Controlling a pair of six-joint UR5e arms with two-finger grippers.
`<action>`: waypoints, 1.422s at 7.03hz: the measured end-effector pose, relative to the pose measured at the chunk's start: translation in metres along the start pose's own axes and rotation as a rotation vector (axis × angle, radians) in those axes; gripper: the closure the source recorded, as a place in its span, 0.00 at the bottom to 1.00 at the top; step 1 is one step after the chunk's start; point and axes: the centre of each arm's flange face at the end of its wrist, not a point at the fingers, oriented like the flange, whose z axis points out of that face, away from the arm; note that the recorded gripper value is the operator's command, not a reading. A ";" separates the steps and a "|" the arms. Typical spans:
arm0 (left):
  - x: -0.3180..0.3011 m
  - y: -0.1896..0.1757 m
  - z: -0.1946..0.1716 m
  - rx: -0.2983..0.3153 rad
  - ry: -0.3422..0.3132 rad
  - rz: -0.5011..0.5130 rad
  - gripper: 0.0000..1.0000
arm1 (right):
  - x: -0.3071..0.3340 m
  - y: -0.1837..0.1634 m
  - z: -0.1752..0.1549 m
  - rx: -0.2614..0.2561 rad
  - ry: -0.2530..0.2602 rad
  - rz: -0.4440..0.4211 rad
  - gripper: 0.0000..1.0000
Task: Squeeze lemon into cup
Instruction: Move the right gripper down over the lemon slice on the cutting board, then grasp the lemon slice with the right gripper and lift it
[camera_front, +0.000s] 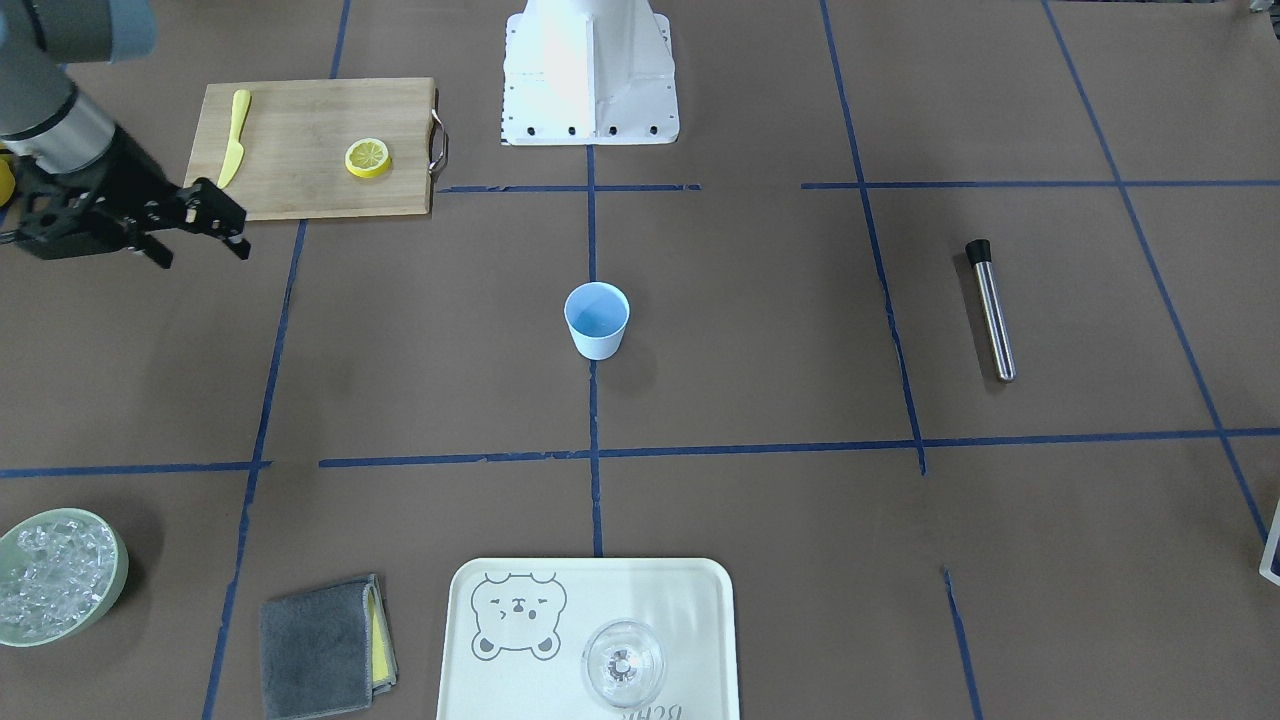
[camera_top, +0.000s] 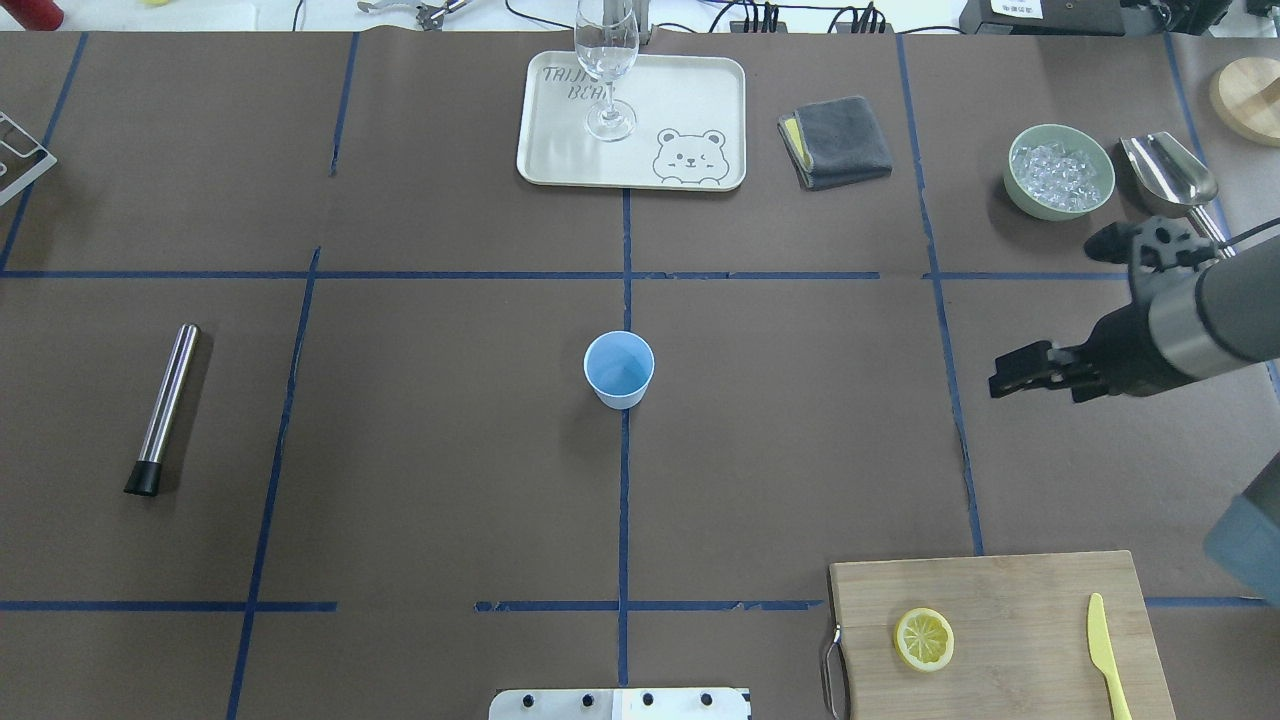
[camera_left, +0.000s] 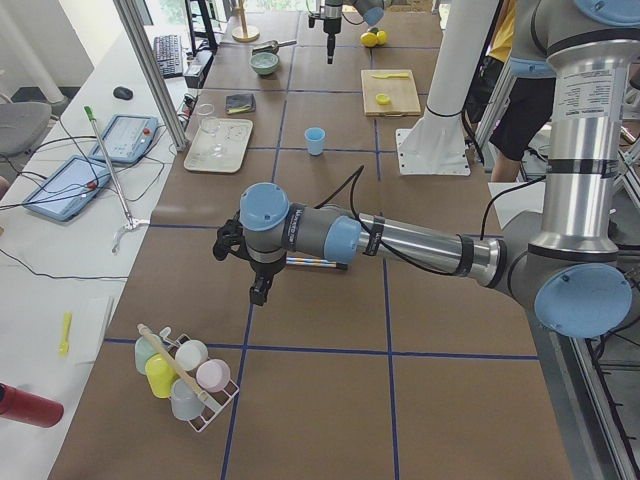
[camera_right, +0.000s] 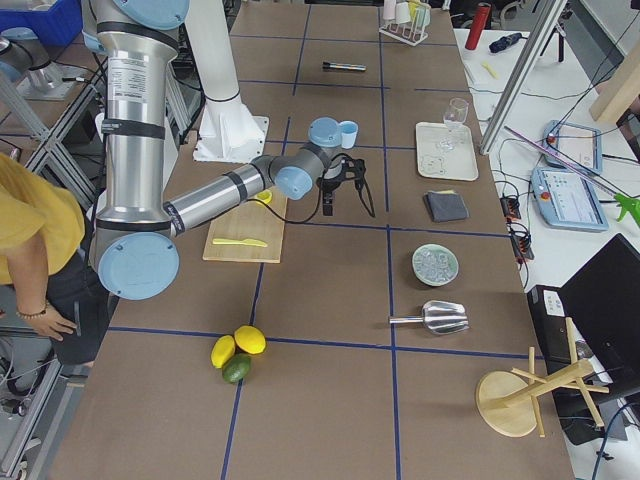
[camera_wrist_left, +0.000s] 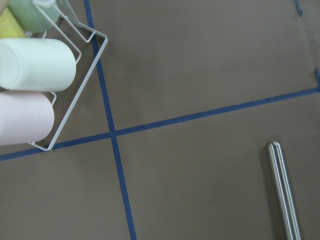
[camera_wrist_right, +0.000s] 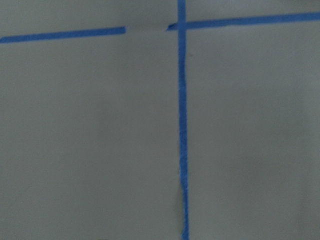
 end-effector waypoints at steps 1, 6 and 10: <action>0.000 -0.001 0.000 0.010 -0.001 0.012 0.00 | -0.025 0.033 0.016 -0.010 0.009 0.015 0.00; -0.006 0.000 0.008 0.048 0.004 0.051 0.00 | -0.087 0.179 0.075 0.013 0.067 0.039 0.00; -0.005 -0.001 0.006 0.051 0.004 0.055 0.00 | -0.076 0.207 0.087 0.005 0.106 0.019 0.00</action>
